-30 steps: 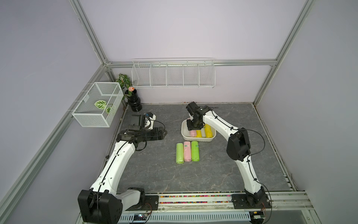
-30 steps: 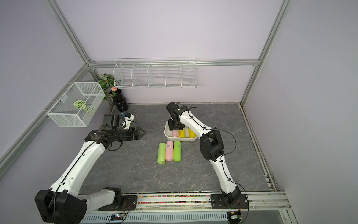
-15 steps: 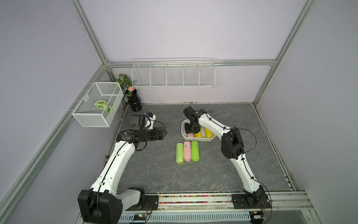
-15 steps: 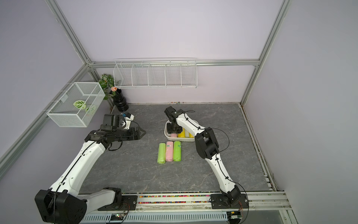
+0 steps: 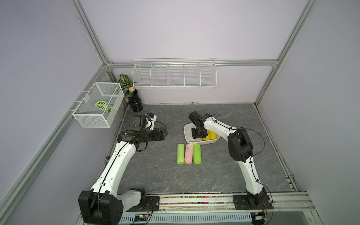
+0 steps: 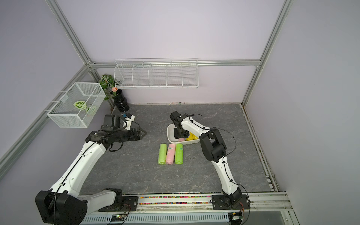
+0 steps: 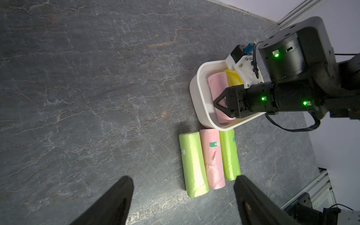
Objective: Put the roll of trash bags into the storage box
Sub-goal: Place the roll of trash bags in the storage box.
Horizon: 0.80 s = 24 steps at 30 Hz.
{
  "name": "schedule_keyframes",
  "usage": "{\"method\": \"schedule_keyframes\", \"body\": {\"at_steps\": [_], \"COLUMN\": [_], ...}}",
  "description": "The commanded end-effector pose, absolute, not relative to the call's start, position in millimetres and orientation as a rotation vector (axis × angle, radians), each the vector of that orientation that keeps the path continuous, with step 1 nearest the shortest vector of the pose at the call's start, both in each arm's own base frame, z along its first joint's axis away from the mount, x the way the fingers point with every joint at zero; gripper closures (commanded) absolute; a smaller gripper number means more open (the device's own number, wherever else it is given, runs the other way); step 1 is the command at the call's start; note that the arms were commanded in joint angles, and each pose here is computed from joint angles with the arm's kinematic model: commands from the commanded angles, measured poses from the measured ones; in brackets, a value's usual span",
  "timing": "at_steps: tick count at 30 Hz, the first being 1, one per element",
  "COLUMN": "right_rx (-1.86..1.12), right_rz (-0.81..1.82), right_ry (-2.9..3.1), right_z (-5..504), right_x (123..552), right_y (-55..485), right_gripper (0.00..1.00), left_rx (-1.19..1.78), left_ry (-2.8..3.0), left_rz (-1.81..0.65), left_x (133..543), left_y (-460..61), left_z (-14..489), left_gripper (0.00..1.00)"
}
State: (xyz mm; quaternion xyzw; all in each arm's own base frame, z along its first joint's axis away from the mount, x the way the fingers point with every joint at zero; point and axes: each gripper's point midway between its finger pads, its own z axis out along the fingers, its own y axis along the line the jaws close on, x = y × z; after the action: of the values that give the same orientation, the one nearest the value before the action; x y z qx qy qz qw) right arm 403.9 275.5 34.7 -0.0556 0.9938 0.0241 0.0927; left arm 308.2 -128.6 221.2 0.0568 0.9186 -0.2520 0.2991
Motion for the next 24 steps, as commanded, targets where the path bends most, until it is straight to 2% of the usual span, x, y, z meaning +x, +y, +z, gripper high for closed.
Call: {"method": "schedule_keyframes", "body": {"at_steps": [1,3,7,15,19,21,24], "right_rx": [-0.177,-0.187,-0.205,-0.212,-0.212,-0.215,-0.215], "right_rz": [-0.011,-0.039,-0.079,-0.070,-0.066,-0.074,-0.096], "right_ry": [2.951,2.949,2.945,2.919,2.913,2.918,2.914], "right_z": [37.0,34.7,33.8,44.0,45.7,44.0,46.8], "right_x": [405.8,407.4,407.8,408.5,409.5,408.8,408.2], "right_y": [261.6,259.3,254.7,253.9,254.8,254.2,251.5], "right_gripper": [0.73,0.70,0.57,0.39,0.39,0.46,0.48], "left_rx": [0.158,0.157,0.157,0.156,0.158,0.157,0.156], "left_ry": [2.445,2.444,2.444,2.445,2.445,2.446,2.445], "left_rz": [-0.647,-0.645,-0.644,-0.643,-0.643,-0.644,-0.643], "left_x": [310.3,310.3,310.3,310.3,310.4,310.1,310.2], "left_y": [-125.2,-125.0,-124.9,-124.7,-124.8,-124.9,-124.5], "left_z": [216.0,216.2,216.1,216.1,215.8,215.9,216.0], "left_gripper": [0.13,0.13,0.13,0.13,0.13,0.13,0.13]}}
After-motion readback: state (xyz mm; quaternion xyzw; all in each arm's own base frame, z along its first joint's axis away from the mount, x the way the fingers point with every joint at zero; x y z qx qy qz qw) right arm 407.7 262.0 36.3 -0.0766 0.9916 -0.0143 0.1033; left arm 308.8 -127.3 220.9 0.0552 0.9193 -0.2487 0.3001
